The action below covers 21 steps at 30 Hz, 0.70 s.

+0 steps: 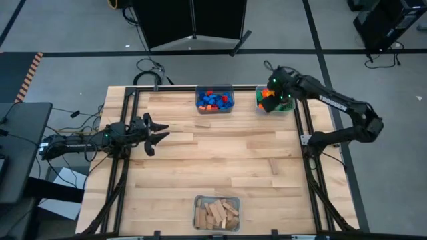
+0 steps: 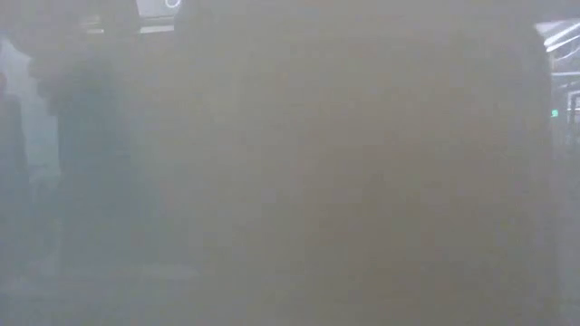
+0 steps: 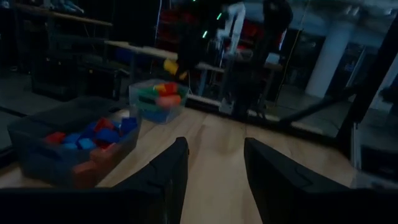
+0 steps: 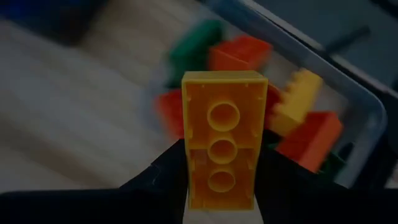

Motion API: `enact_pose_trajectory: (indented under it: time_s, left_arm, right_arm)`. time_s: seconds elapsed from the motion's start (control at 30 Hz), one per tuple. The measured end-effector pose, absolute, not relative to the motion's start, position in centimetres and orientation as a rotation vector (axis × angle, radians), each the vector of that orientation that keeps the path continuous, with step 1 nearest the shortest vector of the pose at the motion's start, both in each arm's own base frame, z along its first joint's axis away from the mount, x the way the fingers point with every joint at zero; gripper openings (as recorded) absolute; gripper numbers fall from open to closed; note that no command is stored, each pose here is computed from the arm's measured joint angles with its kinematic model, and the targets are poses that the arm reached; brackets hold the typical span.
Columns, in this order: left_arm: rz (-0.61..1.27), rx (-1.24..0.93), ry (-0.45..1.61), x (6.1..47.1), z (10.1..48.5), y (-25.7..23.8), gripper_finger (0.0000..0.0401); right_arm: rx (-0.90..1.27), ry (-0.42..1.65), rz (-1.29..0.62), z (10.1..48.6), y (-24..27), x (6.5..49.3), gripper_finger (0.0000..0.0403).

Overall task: Sort blocks by size
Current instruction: Put the large yellow game piece into the transparent bin

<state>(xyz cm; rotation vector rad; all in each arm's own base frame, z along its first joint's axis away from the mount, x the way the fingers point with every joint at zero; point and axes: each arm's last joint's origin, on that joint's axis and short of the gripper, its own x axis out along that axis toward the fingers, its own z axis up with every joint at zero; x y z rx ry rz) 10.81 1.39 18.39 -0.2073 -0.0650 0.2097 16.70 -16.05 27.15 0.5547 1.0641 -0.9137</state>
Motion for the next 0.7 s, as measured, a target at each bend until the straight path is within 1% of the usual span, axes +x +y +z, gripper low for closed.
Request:
enact_pose_trajectory:
  time_s: [0.1, 0.2, 0.27, 0.43, 0.6, 0.7]
  left_arm:
    - [0.244, -0.24, -0.111, 10.8, 18.7, 1.5, 0.0163]
    - [0.311, -0.27, -0.111, 10.8, 18.9, 1.7, 0.0163]
    - [0.33, -0.269, -0.064, 10.8, 19.4, 1.7, 0.0163]
    - [0.381, -0.255, 0.071, 11.7, 21.7, 1.9, 0.0163]
    - [0.452, -0.245, 0.141, 13.9, 24.9, 2.3, 0.0163]
    - [0.476, -0.197, 0.252, 15.9, 26.4, 2.6, 0.0163]
  right_arm:
    - [0.622, 1.109, -0.985, 25.9, -18.2, 15.8, 0.0155]
    - [0.68, 1.142, -1.037, 24.8, -19.8, 15.0, 0.017]
    - [0.699, 1.16, -1.045, 24.3, -20.5, 14.6, 0.0184]
    - [0.699, 1.152, -0.986, 24.2, -20.9, 14.3, 0.0217]
    - [0.682, 1.109, -1.0, 25.1, -20.7, 13.8, 0.023]
    - [0.668, 1.073, -1.006, 26.0, -20.2, 13.5, 0.0232]
